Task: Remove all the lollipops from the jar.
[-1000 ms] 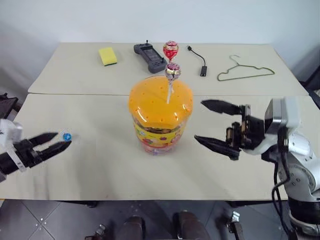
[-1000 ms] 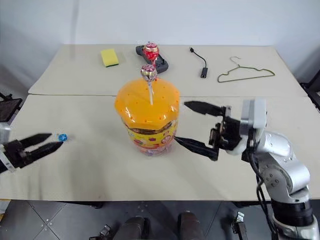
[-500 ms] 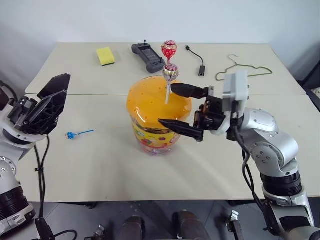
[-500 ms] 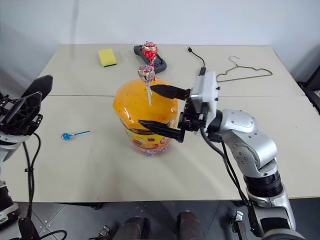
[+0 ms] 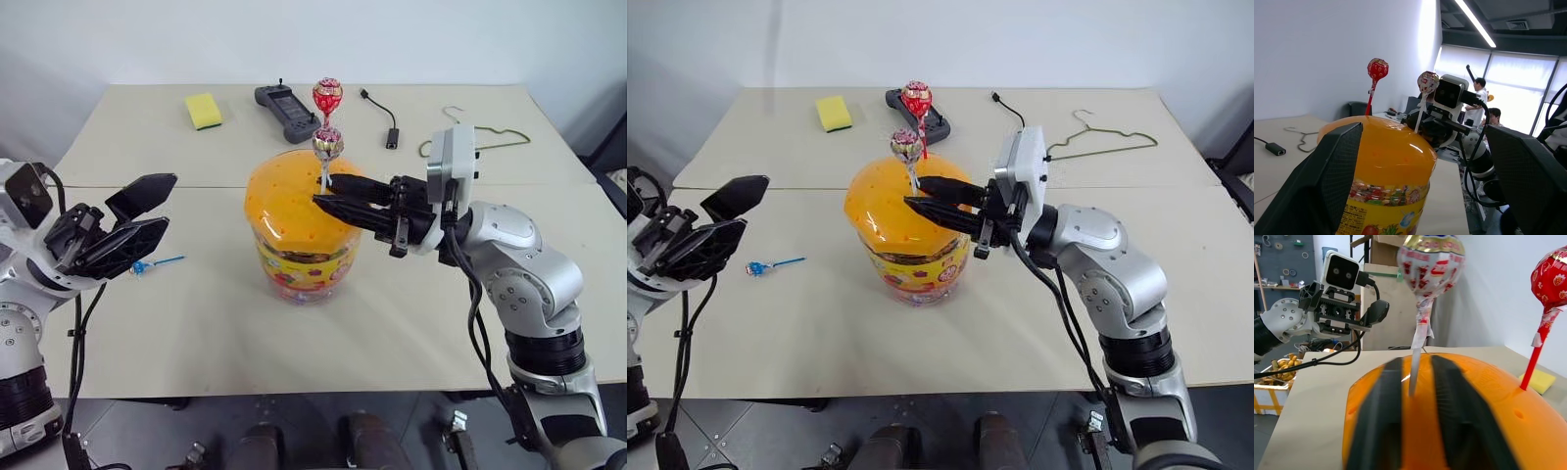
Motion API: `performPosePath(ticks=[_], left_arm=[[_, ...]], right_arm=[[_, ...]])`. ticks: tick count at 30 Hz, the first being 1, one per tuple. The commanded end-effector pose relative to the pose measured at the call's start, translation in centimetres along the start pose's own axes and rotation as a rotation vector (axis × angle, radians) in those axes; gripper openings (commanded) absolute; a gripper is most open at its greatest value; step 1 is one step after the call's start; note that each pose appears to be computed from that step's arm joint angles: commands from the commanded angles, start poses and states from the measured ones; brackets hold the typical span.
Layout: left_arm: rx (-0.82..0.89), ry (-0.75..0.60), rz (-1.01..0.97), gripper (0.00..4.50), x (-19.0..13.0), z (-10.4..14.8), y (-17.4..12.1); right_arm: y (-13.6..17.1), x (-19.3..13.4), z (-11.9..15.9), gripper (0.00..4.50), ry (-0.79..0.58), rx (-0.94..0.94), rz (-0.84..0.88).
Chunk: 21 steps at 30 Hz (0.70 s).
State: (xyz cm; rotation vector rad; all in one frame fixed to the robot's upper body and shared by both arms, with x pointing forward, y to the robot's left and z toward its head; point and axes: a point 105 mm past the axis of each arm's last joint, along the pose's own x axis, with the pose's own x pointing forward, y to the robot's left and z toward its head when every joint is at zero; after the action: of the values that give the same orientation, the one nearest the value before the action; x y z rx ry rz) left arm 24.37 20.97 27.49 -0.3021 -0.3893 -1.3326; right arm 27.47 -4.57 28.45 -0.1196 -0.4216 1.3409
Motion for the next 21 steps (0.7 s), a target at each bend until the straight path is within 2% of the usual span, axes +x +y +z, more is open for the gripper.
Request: performPosePath(ticks=[1, 5, 7, 9, 12, 14, 16, 18, 21], left_arm=[[0.028, -0.040, -0.020, 4.25, 0.4, 0.7, -0.1], [0.013, -0.020, -0.054, 4.25, 0.9, 0.2, -0.3], [0.017, 0.067, -0.091, 4.25, 1.2, -0.7, -0.6], [0.026, 0.150, -0.138, 4.25, 1.5, -1.2, -0.8], [0.031, 0.290, -0.204, 4.25, 1.3, -2.3, -1.2], [0.022, 0.385, -0.255, 4.25, 0.7, -3.3, -1.7], [0.025, 0.457, -0.291, 4.25, 0.1, -4.1, -2.0], [0.042, 0.488, -0.311, 4.25, -0.2, -4.5, -2.1], [0.062, 0.492, -0.298, 4.25, -0.4, -4.8, -1.9]], right_arm=[[-0.1, 0.0, 1.1, 0.07, -0.060, -0.014, 0.004], [-1.5, -1.6, 4.4, 0.07, -0.258, 0.023, -0.047], [-2.5, -3.2, 5.6, 0.07, -0.280, 0.029, -0.081], [-3.9, -6.0, 6.6, 0.07, -0.233, 0.058, -0.133], [-5.0, -10.5, 5.1, 0.07, 0.037, 0.117, -0.218], [-5.0, -15.5, 1.1, 0.07, 0.395, 0.134, -0.309], [-4.4, -19.5, -1.2, 0.07, 0.644, 0.157, -0.356], [-4.0, -22.2, -2.4, 0.07, 0.799, 0.148, -0.381], [-4.8, -27.0, -4.1, 0.07, 1.032, 0.039, -0.505]])
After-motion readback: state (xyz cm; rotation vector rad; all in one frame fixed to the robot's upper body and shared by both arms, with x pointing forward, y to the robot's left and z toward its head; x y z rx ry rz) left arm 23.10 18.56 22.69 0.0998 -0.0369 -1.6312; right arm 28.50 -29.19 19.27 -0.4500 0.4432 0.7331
